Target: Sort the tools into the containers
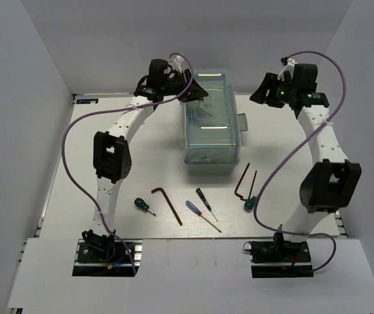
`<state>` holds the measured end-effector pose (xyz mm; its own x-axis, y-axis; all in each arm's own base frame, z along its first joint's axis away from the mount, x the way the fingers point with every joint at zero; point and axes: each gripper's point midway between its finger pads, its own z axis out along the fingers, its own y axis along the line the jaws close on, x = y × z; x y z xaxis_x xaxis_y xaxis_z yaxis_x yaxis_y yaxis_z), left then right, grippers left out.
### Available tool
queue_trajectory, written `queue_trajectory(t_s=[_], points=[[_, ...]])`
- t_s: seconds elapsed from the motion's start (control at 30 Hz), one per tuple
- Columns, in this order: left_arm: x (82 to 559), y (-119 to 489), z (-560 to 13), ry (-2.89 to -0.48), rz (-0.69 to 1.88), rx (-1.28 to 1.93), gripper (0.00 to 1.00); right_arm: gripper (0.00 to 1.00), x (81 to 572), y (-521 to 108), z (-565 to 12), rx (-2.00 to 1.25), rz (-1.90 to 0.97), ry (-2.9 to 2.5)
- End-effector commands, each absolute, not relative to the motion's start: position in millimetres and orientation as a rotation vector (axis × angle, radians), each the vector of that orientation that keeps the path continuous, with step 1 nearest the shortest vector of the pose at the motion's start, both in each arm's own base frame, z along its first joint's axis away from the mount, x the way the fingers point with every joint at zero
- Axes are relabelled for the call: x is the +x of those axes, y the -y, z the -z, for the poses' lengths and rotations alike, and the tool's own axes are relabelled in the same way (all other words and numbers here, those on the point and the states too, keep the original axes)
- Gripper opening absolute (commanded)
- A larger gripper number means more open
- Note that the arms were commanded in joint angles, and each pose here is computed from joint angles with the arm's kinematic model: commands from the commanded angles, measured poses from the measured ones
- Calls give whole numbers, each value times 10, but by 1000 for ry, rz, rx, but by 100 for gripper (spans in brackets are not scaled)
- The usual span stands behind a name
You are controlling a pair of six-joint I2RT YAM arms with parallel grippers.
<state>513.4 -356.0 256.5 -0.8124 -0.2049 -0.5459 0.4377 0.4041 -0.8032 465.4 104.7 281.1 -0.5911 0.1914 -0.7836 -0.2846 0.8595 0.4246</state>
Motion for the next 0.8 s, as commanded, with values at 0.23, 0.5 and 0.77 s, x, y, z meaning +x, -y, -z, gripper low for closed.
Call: queue_trajectory(t_s=[0.23,0.5,0.77], points=[[4944,3710,-2343,-2205,1383,201,24,68,4907,-821,-1623,-24,-781,-2387],[4920,3751,-2370,-2208,1384,196,14,68,5062,-1092,-1436,-19,-1039,-2352],[4962,3779,-2615,-2146,1408,194,0,21,4966,-1221,-1292,2,-1217,-2348]])
